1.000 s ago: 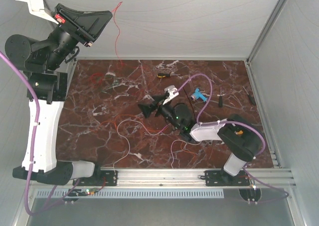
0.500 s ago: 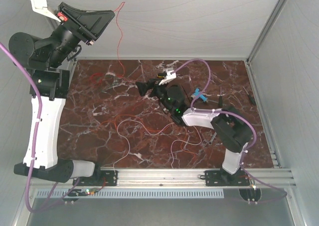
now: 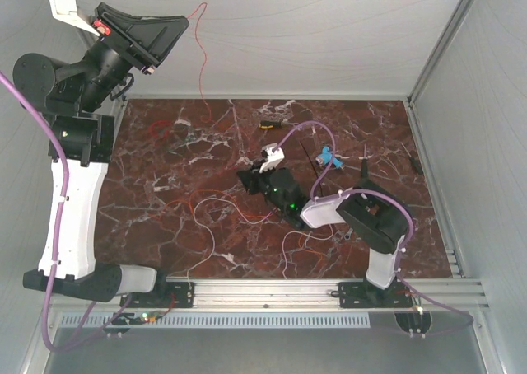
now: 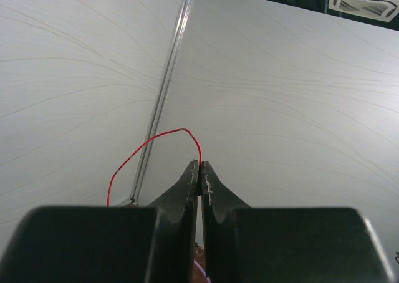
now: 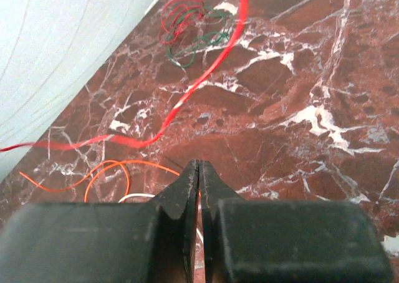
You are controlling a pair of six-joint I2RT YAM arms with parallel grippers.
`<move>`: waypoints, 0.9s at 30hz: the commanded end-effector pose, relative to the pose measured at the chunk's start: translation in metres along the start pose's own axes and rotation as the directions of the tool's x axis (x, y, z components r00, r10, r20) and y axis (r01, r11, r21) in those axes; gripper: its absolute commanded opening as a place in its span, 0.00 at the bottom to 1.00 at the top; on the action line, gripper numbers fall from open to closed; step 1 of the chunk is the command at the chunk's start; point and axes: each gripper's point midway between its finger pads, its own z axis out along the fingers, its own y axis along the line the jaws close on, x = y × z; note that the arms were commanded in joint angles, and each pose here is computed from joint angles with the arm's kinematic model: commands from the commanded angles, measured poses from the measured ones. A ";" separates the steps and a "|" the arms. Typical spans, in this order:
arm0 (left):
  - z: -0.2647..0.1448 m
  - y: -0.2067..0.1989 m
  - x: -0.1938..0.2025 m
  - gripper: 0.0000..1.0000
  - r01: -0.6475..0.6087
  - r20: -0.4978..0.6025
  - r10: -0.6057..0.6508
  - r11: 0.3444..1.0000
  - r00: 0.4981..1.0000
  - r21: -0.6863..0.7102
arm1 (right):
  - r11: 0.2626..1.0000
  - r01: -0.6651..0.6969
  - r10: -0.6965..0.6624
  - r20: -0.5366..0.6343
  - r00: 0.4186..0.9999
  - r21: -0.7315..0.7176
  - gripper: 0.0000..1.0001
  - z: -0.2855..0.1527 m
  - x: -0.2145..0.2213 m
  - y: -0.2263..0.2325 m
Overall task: Zip-tie the wires
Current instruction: Straighten the cable at the center of the board.
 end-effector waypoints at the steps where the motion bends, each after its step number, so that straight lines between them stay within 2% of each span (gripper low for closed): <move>1: -0.001 -0.019 -0.011 0.00 -0.036 0.030 0.034 0.998 0.999 0.057 | 0.999 -0.018 0.024 0.171 0.985 -0.038 0.00 0.002 -0.056 0.009; 7: -0.004 -0.023 -0.014 0.00 -0.058 0.033 0.056 0.997 0.998 0.052 | 0.996 -0.042 0.058 0.212 0.975 -0.078 0.00 -0.002 -0.079 0.016; 8: -0.004 -0.023 -0.013 0.00 -0.058 0.031 0.057 0.997 0.998 0.052 | 0.995 -0.048 0.066 0.208 0.976 -0.090 0.07 -0.003 -0.081 0.019; 11: -0.004 -0.022 -0.011 0.00 -0.055 0.026 0.054 0.997 0.998 0.050 | 0.991 -0.059 0.080 0.182 0.980 -0.118 0.47 -0.007 -0.084 0.026; 12: -0.004 -0.022 -0.011 0.00 -0.052 0.025 0.051 0.997 0.998 0.051 | 0.992 -0.066 0.084 0.171 0.982 -0.108 0.52 -0.008 -0.084 0.026; 23: -0.004 -0.022 -0.010 0.00 -0.052 0.030 0.050 0.997 0.998 0.064 | 0.987 -0.099 0.118 0.156 0.981 -0.124 0.54 -0.010 -0.104 0.033; 27: -0.004 -0.022 -0.009 0.00 -0.049 0.030 0.047 0.997 0.998 0.066 | 0.982 -0.120 0.143 0.157 0.977 -0.148 0.58 0.000 -0.110 0.041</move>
